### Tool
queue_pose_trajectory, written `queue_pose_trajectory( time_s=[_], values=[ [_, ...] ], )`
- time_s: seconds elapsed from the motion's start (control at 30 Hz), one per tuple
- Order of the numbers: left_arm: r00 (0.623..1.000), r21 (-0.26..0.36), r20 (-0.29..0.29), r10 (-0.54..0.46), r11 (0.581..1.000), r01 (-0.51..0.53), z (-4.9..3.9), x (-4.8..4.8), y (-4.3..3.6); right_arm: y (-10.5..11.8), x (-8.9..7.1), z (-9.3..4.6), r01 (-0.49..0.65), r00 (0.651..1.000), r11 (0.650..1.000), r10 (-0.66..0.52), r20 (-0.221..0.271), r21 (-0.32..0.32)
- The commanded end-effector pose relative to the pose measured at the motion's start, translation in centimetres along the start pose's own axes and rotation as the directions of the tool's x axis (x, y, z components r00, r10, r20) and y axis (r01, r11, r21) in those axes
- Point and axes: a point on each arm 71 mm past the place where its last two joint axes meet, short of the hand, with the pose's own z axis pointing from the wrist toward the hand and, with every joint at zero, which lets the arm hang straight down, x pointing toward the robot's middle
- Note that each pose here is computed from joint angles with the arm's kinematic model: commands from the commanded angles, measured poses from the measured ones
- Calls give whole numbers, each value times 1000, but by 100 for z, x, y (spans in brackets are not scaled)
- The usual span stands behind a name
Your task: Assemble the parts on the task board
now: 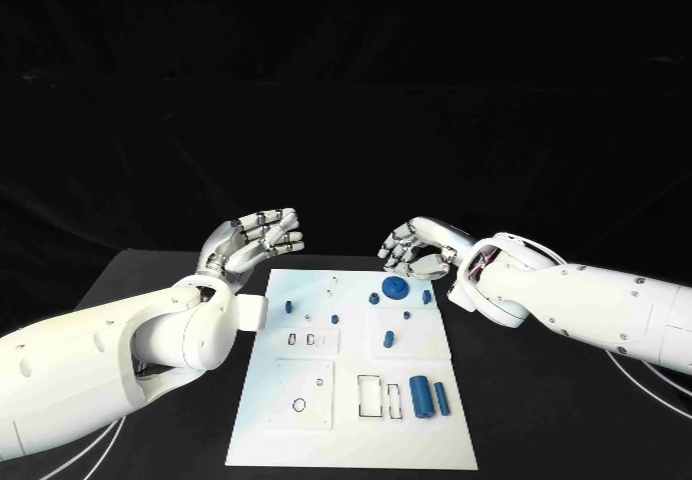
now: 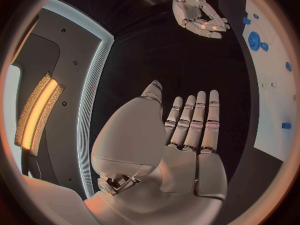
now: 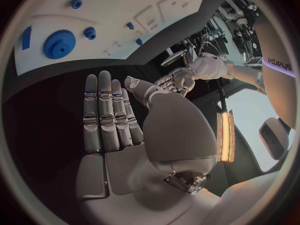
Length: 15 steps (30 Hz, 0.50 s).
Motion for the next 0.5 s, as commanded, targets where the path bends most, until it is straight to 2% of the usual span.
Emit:
queue_pose_trajectory(
  time_s=[0.03,0.23,0.5],
  values=[
    [998,25,-42,-37,999,39,-12,59,-49,34,67,28,249,963,969,-247,-106,4],
    [997,18,-56,-53,998,55,-35,88,-68,124,90,82,361,925,933,-358,-129,-3],
    [996,10,-67,-63,998,64,-68,119,-85,181,128,140,417,899,909,-413,-144,0]
  ],
)
